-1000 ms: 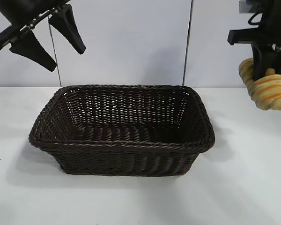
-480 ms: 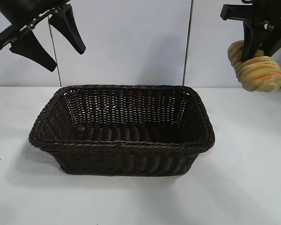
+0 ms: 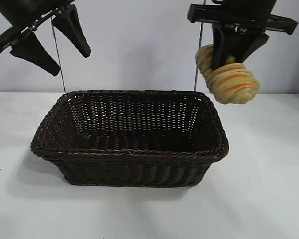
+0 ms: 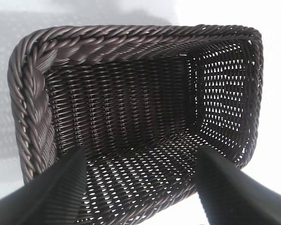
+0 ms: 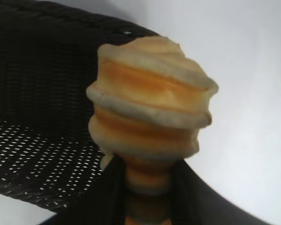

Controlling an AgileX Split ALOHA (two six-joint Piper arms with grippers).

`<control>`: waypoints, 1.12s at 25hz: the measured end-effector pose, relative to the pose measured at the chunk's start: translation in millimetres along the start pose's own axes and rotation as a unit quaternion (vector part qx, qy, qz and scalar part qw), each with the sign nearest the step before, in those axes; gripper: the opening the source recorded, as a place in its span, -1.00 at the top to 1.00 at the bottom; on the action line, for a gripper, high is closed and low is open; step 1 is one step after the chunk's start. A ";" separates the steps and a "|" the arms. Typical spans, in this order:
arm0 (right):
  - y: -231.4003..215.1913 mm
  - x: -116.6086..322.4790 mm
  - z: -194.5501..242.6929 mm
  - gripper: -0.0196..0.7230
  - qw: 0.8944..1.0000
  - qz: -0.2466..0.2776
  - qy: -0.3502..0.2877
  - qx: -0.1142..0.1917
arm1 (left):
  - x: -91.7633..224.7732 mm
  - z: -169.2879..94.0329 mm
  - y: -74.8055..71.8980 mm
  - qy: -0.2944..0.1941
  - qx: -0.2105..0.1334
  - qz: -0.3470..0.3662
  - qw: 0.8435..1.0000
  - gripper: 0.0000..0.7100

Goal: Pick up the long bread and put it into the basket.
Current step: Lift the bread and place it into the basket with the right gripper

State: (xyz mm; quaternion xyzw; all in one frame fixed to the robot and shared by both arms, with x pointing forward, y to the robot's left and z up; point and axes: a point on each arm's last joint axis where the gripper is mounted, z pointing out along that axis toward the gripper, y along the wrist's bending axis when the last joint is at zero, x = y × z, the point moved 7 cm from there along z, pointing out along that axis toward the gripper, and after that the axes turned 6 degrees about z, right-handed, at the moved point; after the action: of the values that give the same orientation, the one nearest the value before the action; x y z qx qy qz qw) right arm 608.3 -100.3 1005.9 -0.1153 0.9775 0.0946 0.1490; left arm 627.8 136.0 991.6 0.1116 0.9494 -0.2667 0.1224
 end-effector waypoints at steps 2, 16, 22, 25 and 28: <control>8.9 0.9 5.3 0.43 1.000 -0.007 0.001 -0.006 | 0.0 0.0 0.0 0.000 0.000 0.000 1.000 -0.36; 26.0 -3.0 72.8 0.43 0.999 0.002 0.020 -0.028 | 0.0 0.0 0.0 0.000 0.000 0.000 1.000 -0.36; 26.4 0.6 91.1 0.43 0.999 0.007 0.037 -0.031 | 0.0 0.0 0.0 0.000 0.000 0.000 1.000 -0.36; 27.5 0.7 91.0 0.43 0.999 0.003 0.037 -0.034 | 0.0 0.0 0.0 0.000 0.000 0.000 1.000 -0.36; 27.8 0.8 91.0 0.28 0.999 0.003 0.037 -0.035 | 0.0 0.0 0.0 0.000 0.000 0.000 1.000 -0.36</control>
State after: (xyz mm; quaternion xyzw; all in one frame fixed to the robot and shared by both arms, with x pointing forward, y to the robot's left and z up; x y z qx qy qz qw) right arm 625.0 -54.0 924.6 -0.1212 0.9788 0.1251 0.1079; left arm 627.8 136.0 991.6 0.1116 0.9494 -0.2667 0.1224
